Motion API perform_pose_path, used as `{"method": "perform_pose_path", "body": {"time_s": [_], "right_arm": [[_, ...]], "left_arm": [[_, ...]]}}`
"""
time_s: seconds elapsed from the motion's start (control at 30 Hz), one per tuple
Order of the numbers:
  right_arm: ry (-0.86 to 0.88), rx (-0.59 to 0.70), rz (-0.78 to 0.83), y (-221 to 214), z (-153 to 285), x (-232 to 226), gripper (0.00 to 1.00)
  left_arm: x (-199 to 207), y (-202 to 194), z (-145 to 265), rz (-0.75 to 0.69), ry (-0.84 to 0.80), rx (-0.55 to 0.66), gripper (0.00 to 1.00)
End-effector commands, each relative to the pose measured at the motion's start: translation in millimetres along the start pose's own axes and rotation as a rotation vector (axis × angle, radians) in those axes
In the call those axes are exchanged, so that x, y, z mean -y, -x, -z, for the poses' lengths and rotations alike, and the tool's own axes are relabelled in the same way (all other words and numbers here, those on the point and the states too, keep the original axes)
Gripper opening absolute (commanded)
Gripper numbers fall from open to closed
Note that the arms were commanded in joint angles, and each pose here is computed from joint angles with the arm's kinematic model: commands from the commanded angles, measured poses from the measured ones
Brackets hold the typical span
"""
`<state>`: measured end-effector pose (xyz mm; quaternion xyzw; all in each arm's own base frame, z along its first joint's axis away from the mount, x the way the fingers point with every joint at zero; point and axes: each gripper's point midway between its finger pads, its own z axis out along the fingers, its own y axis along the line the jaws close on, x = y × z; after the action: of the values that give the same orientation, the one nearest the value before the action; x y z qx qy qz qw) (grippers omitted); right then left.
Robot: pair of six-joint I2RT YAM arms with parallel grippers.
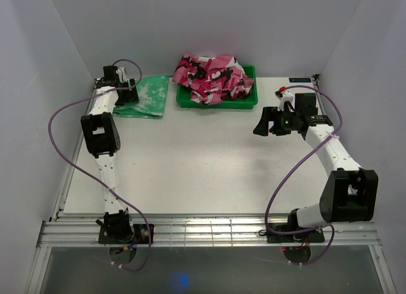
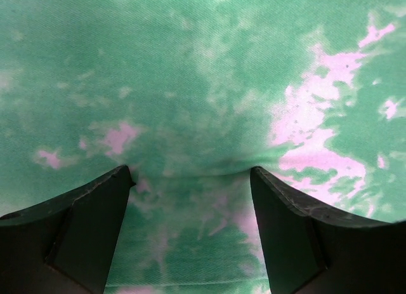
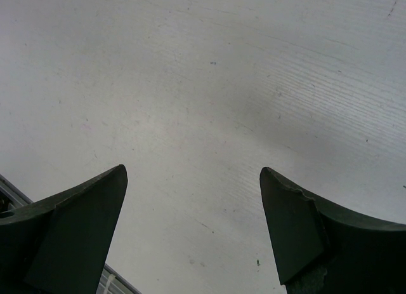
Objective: Fold and stack the trousers
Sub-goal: Neatly place the folded trousers to the corner
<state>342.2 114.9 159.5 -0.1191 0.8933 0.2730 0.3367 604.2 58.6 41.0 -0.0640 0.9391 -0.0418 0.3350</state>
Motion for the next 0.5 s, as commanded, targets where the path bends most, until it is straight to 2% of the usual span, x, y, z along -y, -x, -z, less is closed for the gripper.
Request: {"method": "perform_pose_path", "body": {"time_s": [0.0,0.33,0.47], "right_arm": [[0.005,0.028,0.027,10.5,2.2,-0.2,0.9],[0.003,0.032,0.03,7.8,5.0,-2.0,0.9],[0.01,0.043,0.038,11.1,8.5,-5.7,0.9]], "left_arm": [[39.6,-60.6,-35.7,0.1,-0.133,-0.157,0.86],[41.0,-52.5,-42.8,0.207,-0.12,-0.141,0.87],[50.8,-24.3,-25.6,0.201,-0.162,-0.073,0.93]]}}
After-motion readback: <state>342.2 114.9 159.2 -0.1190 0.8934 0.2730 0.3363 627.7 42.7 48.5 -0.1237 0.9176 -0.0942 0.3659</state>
